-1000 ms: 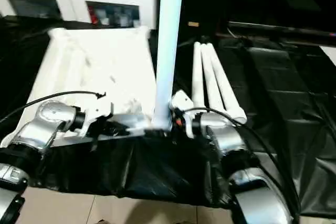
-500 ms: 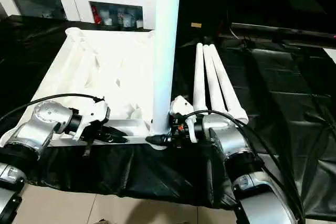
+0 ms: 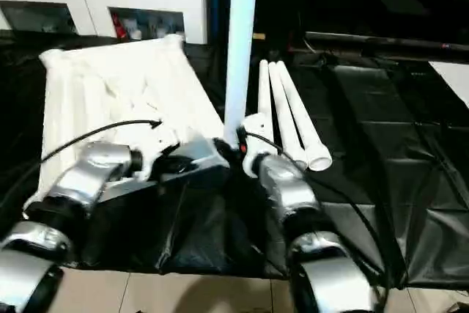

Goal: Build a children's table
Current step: Rotate leg to tighten

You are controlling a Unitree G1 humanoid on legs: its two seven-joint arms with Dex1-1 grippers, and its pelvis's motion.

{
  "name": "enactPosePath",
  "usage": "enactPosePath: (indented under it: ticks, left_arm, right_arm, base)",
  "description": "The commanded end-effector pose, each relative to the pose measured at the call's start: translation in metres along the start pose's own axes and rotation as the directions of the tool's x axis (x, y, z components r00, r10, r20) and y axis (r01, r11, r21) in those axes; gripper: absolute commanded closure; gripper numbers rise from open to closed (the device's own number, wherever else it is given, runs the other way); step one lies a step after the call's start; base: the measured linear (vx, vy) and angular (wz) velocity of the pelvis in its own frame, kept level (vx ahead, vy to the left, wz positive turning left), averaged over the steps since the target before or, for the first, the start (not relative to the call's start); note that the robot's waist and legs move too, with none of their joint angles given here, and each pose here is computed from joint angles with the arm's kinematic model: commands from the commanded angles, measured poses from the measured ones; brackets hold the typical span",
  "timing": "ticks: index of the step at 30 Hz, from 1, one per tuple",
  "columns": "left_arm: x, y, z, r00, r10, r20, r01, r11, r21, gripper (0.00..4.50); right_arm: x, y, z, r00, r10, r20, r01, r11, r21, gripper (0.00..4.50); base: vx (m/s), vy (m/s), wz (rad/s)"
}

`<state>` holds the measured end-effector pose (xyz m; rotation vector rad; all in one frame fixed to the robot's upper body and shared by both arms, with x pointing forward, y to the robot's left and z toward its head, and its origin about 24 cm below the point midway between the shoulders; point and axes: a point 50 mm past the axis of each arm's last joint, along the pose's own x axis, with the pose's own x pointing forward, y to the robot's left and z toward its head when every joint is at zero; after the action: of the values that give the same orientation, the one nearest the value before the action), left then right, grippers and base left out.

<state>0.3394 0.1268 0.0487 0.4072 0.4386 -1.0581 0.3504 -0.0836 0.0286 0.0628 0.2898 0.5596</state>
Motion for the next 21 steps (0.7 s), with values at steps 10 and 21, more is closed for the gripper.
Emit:
enactPosePath:
  ticks: [10,21]
  left_arm:
    - [0.018,-0.018,0.013,0.998,-0.053,0.042,0.051,0.998,0.045,4.50]
    - [-0.007,-0.014,-0.003,0.976,-0.215,0.031,0.210,0.971,0.115,4.50]
  right_arm:
    - [0.017,0.045,-0.009,0.986,0.166,-0.026,-0.165,0.985,0.048,0.81]
    - [-0.007,0.025,-0.003,0.890,0.453,-0.048,-0.455,0.883,-0.111,0.67]
  base:
    - [0.000,0.000,0.00]
    - [0.000,0.000,0.00]
